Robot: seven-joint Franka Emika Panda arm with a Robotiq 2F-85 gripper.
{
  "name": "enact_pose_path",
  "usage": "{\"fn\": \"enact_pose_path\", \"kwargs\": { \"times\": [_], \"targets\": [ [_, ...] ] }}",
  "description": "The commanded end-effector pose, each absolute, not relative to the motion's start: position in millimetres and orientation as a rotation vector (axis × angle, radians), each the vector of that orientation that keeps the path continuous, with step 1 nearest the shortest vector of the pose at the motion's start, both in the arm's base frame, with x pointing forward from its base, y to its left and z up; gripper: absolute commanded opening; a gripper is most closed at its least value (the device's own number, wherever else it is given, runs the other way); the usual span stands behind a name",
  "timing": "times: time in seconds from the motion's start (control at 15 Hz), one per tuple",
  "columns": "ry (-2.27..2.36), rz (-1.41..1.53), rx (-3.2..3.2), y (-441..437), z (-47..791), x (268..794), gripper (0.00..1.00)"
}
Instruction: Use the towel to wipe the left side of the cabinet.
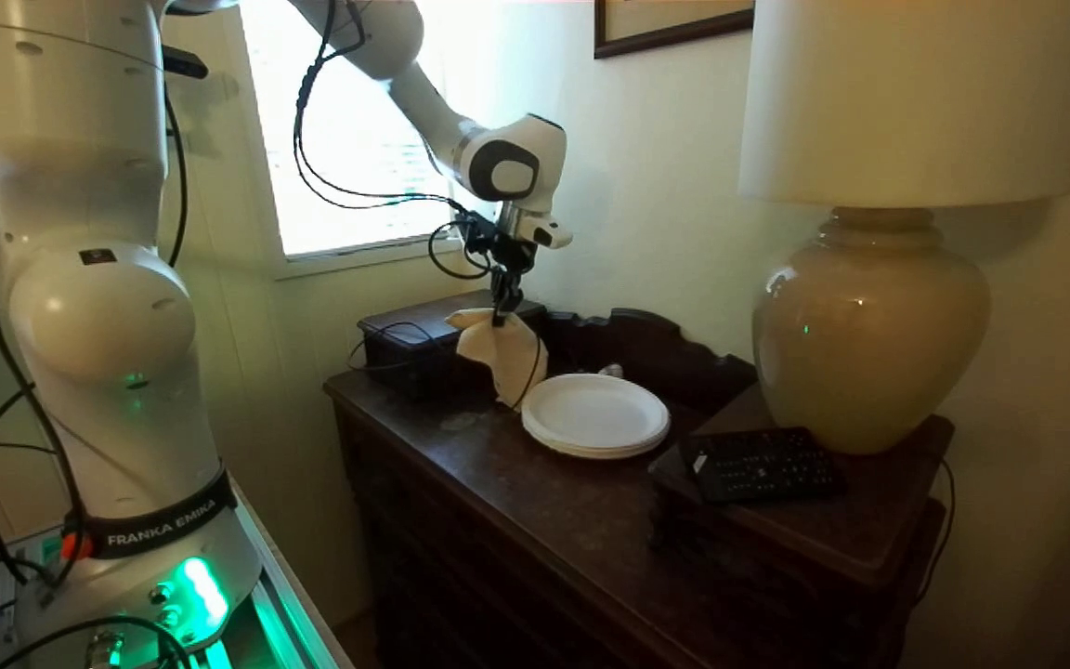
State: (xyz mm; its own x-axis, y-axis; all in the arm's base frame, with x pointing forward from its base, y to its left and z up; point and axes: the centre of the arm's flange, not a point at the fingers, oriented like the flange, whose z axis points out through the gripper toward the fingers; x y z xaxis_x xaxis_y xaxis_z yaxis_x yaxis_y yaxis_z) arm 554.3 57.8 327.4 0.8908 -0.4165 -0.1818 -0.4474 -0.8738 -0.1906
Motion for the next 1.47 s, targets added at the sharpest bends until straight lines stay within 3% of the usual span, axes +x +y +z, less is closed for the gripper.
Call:
{"fn": "enact_pose_path", "kwargs": {
  "times": [0.0, 0.47, 1.4],
  "targets": [
    [0.598, 0.312, -2.691, 42, 346, 553, 0.05],
    [0.591, 0.407, -2.500, 13, 393, 549, 0.05],
    [0.159, 0.181, -2.351, 39, 482, 526, 0.04]
  ]
}}
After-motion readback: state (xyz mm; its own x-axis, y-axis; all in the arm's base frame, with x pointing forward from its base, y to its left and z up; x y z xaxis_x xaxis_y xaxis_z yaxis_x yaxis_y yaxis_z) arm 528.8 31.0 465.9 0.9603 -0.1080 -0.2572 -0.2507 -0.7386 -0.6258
